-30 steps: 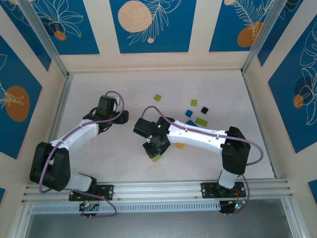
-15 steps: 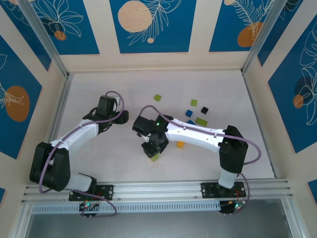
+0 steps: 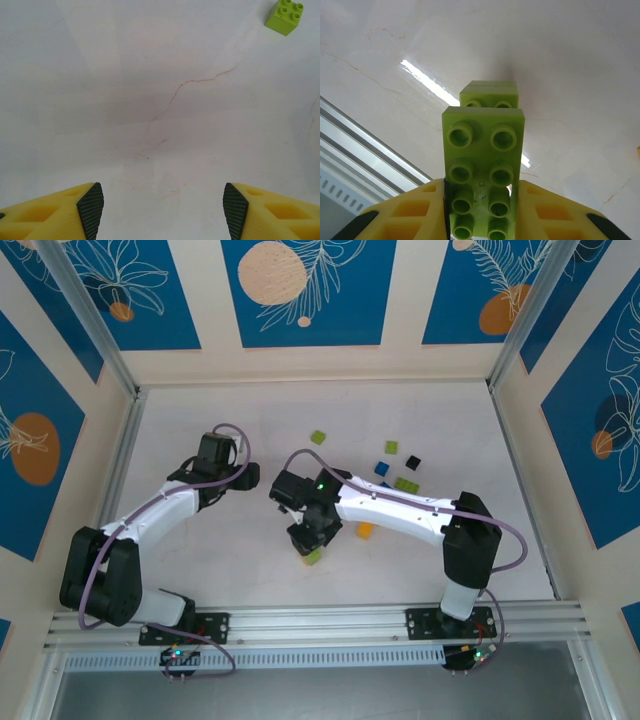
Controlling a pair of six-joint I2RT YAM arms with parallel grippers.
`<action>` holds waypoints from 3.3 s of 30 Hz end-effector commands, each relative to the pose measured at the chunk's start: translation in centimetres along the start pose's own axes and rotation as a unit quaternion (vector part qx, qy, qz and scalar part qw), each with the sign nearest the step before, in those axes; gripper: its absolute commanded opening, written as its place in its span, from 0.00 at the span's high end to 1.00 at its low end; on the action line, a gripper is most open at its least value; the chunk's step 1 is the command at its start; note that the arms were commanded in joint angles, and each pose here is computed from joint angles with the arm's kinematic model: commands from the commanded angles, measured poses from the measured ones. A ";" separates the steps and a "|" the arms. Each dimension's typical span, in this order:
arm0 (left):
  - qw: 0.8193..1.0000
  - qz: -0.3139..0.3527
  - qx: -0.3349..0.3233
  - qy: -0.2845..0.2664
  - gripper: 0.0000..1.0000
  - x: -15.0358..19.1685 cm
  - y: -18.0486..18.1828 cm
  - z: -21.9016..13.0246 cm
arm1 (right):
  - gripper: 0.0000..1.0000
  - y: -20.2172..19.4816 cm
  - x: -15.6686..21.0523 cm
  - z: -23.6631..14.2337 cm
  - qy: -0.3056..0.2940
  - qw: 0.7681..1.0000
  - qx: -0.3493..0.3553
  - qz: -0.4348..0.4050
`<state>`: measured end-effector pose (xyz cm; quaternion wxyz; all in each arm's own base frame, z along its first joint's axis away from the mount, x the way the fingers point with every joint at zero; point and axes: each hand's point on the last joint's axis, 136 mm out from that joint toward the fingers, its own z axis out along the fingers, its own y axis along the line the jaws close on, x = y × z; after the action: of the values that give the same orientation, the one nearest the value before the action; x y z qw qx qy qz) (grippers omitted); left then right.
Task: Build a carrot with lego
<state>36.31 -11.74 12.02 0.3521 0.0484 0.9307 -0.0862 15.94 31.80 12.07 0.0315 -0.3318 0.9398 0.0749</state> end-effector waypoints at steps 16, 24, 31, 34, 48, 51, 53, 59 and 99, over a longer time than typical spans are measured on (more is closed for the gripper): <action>1.000 -0.004 0.000 -0.008 0.33 -0.3 0.4 -0.5 | 0.68 0.7 0.1 -0.4 0.005 1.000 -0.019 -0.003; 1.000 -0.004 -0.001 -0.009 0.33 -0.3 0.4 -0.5 | 0.68 1.0 0.1 0.0 0.011 1.000 -0.025 -0.004; 1.000 -0.003 -0.001 -0.009 0.33 -0.3 0.4 -0.4 | 0.68 1.3 0.2 0.4 0.020 0.999 -0.029 -0.006; 1.000 -0.003 -0.002 -0.009 0.33 -0.3 0.5 -0.5 | 0.68 1.4 0.2 0.6 0.023 0.999 -0.030 -0.005; 1.000 -0.003 -0.001 -0.010 0.33 -0.4 0.4 -0.5 | 0.68 0.3 0.5 1.2 0.047 0.999 0.013 0.012; 1.000 -0.003 -0.001 -0.010 0.33 -0.4 0.4 -0.4 | 0.68 0.3 0.9 1.5 0.057 0.998 0.016 0.011; 1.000 -0.004 -0.001 -0.012 0.33 -0.5 0.4 -0.5 | 0.68 0.3 1.2 1.8 0.068 0.997 0.020 0.010; 1.000 -0.004 -0.002 -0.010 0.33 -0.3 0.5 -0.5 | 0.68 0.7 1.7 2.9 0.089 0.996 0.029 0.001; 1.000 -0.008 0.002 -0.018 0.33 -0.5 0.5 -0.4 | 0.68 3.0 0.1 -4.5 0.022 0.942 -0.039 -0.332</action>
<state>36.21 -11.66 11.93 0.3542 0.0478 0.9299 -0.0866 15.89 34.00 16.48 0.0539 -0.5745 0.8139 0.0675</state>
